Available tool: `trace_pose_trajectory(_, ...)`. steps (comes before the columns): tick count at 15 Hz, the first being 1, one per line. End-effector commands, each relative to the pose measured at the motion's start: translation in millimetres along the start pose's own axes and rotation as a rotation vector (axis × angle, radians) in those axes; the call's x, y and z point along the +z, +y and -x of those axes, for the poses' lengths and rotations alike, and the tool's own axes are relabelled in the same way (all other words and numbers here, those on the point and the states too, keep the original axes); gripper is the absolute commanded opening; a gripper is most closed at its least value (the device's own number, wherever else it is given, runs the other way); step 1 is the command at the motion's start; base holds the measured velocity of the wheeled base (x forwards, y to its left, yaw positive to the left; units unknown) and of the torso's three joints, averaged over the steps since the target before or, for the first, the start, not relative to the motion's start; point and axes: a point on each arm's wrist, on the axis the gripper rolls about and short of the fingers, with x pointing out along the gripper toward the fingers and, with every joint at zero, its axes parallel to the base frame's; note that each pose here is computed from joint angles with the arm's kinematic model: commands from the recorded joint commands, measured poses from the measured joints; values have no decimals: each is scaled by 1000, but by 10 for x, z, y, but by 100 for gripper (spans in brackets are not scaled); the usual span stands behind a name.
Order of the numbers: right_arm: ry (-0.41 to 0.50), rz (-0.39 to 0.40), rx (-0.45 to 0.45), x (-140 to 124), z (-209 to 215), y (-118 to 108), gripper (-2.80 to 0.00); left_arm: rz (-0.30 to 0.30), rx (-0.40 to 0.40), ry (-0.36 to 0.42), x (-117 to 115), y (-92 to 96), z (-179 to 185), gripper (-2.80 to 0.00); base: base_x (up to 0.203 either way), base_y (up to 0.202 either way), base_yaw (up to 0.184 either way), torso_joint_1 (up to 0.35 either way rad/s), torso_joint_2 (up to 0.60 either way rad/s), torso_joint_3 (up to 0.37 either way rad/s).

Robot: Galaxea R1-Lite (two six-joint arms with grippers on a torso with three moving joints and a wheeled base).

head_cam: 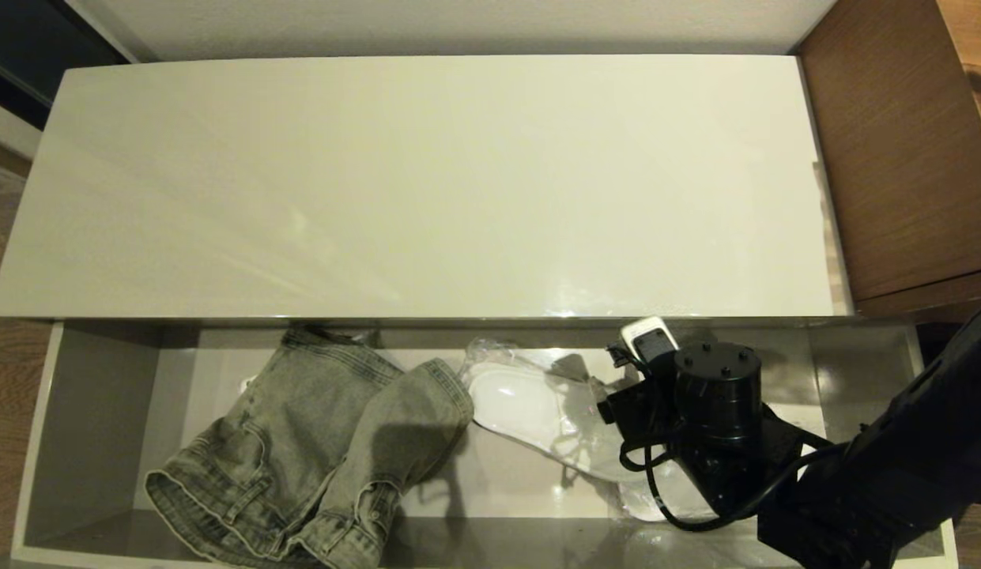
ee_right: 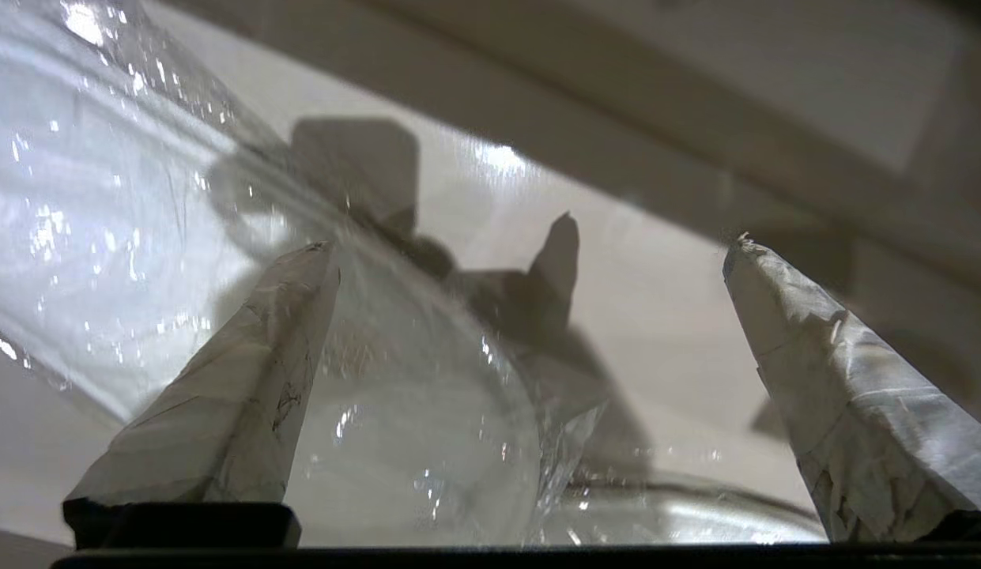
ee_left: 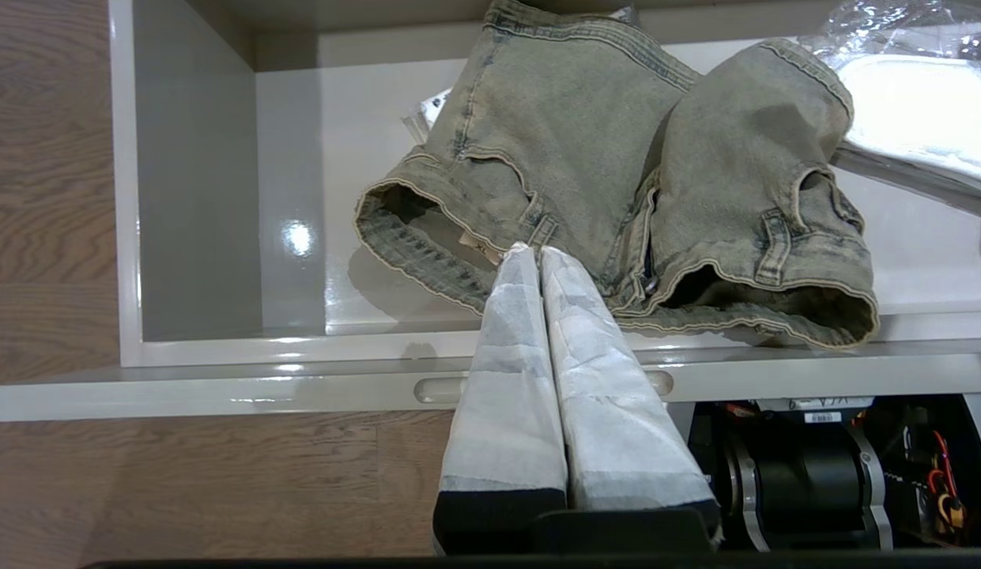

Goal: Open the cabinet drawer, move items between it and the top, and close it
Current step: Take out the disposable slippers from the drawer

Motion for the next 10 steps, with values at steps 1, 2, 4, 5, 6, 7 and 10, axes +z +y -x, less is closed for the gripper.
trace_pose_trajectory(1, -12, -9, 4, -7, 25, 29, 0, 0, 0, 2, 0, 0, -1, -280, 0, 0, 0, 0, 0, 0)
trace_pose_trajectory(2, -41, -22, 1, 94, 18, 25, 0, 0, 2, 1, 0, 0, -1, -280, 0, 0, 0, 0, 0, 0)
trace_pose_trajectory(4, -34, -11, 14, 177, 14, 44, 0, 0, 2, 1, 0, 0, -1, -280, 0, 0, 0, 0, 0, 0)
trace_pose_trajectory(5, -27, -8, 18, 166, 5, 54, 0, 0, 2, 1, 0, 0, -1, -280, 0, 0, 0, 0, 0, 0)
trace_pose_trajectory(6, -12, -3, 21, 116, -15, 74, 0, 0, 2, 1, 0, 0, -1, -280, 0, 0, 0, 0, 0, 0)
trace_pose_trajectory(7, -8, -2, 22, 103, -9, 69, 0, 0, 0, 1, 0, 0, -1, -280, 0, 0, 0, 0, 0, 0)
trace_pose_trajectory(10, -11, -15, 19, 112, -10, 52, 0, 0, 2, 1, 0, 0, -1, -280, 0, 0, 0, 0, 0, 0)
